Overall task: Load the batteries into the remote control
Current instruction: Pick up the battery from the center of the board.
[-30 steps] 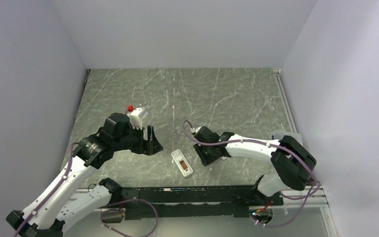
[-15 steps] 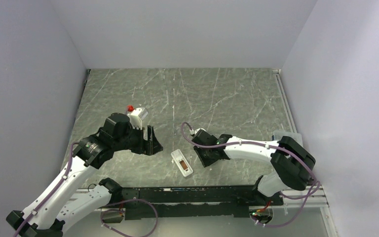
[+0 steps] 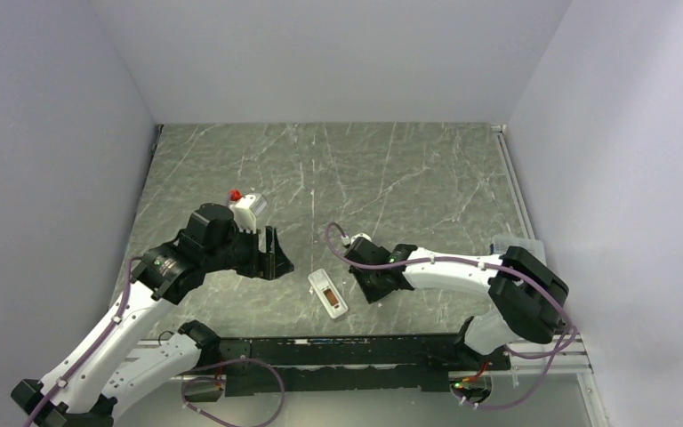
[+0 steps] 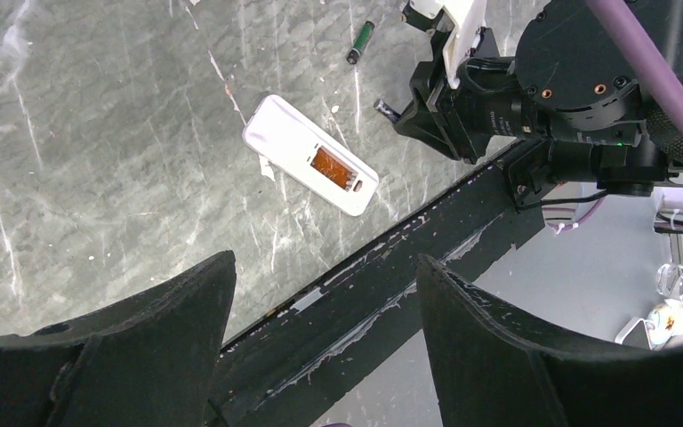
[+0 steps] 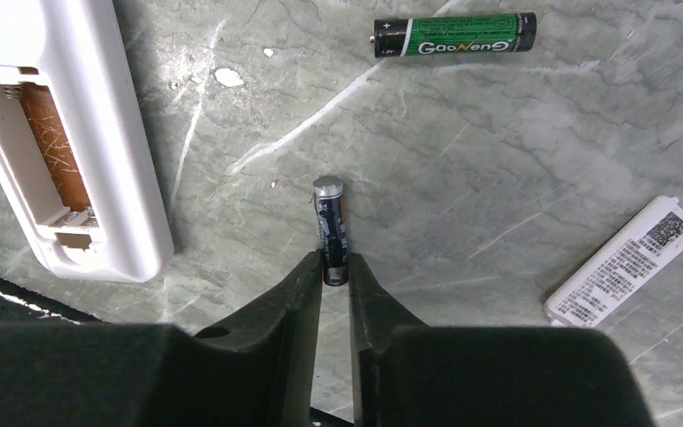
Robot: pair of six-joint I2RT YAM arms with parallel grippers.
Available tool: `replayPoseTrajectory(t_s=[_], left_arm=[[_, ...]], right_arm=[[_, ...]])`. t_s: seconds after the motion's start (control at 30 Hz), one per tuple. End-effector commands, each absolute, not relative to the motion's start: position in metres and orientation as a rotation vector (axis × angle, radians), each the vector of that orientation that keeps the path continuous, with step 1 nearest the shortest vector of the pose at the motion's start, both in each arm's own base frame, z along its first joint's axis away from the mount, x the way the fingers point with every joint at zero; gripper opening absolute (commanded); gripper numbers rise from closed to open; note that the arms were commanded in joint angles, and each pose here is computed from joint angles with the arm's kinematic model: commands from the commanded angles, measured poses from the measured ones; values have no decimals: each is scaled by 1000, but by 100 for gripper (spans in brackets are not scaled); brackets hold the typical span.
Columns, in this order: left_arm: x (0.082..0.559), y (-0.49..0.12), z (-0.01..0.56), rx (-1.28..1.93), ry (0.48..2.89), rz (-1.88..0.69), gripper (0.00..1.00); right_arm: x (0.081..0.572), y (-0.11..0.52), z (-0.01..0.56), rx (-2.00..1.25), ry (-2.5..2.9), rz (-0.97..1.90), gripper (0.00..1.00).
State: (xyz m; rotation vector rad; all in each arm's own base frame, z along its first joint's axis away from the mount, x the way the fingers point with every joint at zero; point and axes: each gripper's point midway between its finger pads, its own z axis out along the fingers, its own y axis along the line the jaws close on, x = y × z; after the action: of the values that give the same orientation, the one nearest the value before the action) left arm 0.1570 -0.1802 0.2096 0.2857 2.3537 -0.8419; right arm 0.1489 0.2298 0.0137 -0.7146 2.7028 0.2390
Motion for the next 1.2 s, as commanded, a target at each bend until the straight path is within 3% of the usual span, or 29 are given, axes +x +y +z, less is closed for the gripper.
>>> replayPoseTrajectory(t_s=[0.0, 0.23, 0.93, 1.17], left_arm=[[160, -184, 215, 313, 2310, -866, 79], [160, -184, 215, 309, 2310, -866, 79], [160, -183, 215, 297, 2306, -860, 79], [159, -183, 218, 303, 2294, -869, 79]], right_arm=[[146, 227, 16, -696, 2701, 232, 17], [146, 233, 21, -694, 2693, 248, 0], [134, 282, 80, -691, 2625, 627, 0], [131, 292, 84, -694, 2684, 633, 0]])
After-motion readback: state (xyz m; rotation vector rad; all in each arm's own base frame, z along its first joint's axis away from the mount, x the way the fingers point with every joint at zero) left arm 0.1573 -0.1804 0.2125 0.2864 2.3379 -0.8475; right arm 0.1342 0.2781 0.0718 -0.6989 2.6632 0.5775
